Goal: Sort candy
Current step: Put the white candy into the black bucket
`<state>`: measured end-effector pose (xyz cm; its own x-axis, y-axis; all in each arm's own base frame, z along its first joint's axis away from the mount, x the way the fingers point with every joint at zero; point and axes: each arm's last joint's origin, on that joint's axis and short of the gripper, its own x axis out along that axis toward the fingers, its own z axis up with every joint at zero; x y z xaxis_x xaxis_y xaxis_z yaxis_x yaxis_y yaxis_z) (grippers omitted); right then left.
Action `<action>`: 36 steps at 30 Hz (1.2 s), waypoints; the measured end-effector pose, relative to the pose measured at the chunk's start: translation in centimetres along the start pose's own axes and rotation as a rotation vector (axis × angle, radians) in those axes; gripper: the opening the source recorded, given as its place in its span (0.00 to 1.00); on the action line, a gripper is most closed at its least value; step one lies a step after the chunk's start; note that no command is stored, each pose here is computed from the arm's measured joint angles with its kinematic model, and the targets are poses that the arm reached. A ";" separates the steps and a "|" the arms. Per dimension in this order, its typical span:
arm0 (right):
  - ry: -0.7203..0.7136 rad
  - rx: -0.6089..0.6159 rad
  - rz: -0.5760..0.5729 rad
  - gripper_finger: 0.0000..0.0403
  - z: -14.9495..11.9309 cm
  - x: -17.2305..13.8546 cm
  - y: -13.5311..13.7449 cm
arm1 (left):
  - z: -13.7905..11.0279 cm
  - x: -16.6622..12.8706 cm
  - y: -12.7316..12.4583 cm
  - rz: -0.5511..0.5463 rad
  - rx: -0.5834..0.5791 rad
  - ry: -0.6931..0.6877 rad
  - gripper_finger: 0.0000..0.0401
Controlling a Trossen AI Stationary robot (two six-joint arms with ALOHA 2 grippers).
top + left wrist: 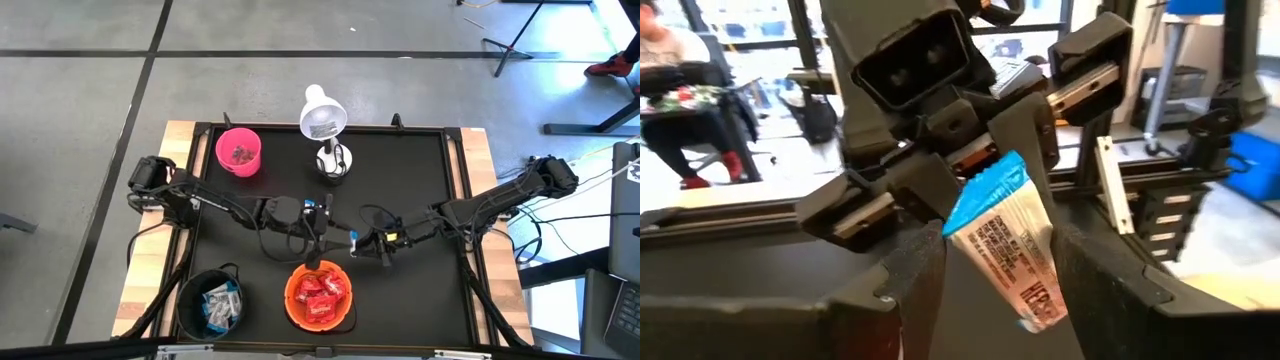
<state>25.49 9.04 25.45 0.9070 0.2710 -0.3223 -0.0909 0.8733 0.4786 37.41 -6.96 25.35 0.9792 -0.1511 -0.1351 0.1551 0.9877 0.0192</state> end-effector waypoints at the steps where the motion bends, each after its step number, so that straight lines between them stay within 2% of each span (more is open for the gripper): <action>1: -0.002 -0.003 0.001 0.14 0.0 0.0 0.0 | 0.0 0.0 0.1 -0.009 -0.010 0.000 0.45; 5: -0.027 -0.005 0.003 0.14 0.2 0.0 0.1 | 0.0 0.0 0.2 -0.061 -0.044 0.003 0.45; 14: -0.057 -0.033 0.022 0.14 0.5 0.0 0.3 | 0.1 0.0 -1.0 -0.083 0.097 -0.019 0.43; 18: -0.059 -0.034 0.018 0.14 0.5 -0.1 0.3 | 0.2 -0.1 -1.1 -0.059 0.121 -0.027 0.34; 28: -0.055 -0.054 0.016 0.14 0.5 -0.1 0.3 | 0.3 -0.1 -1.2 -0.069 0.133 -0.037 0.04; 32: -0.056 -0.056 0.023 0.14 0.6 -0.3 0.3 | 1.0 -0.8 -1.1 -0.055 0.131 -0.014 0.03; 36: -0.077 -0.056 0.054 0.14 1.2 -1.2 0.6 | 2.9 -3.1 -0.8 -0.006 0.126 0.030 0.06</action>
<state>24.84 8.79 27.12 0.9288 0.2886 -0.2327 -0.1615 0.8800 0.4467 34.61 -7.38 28.66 0.9741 -0.1538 -0.1656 0.1779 0.9737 0.1425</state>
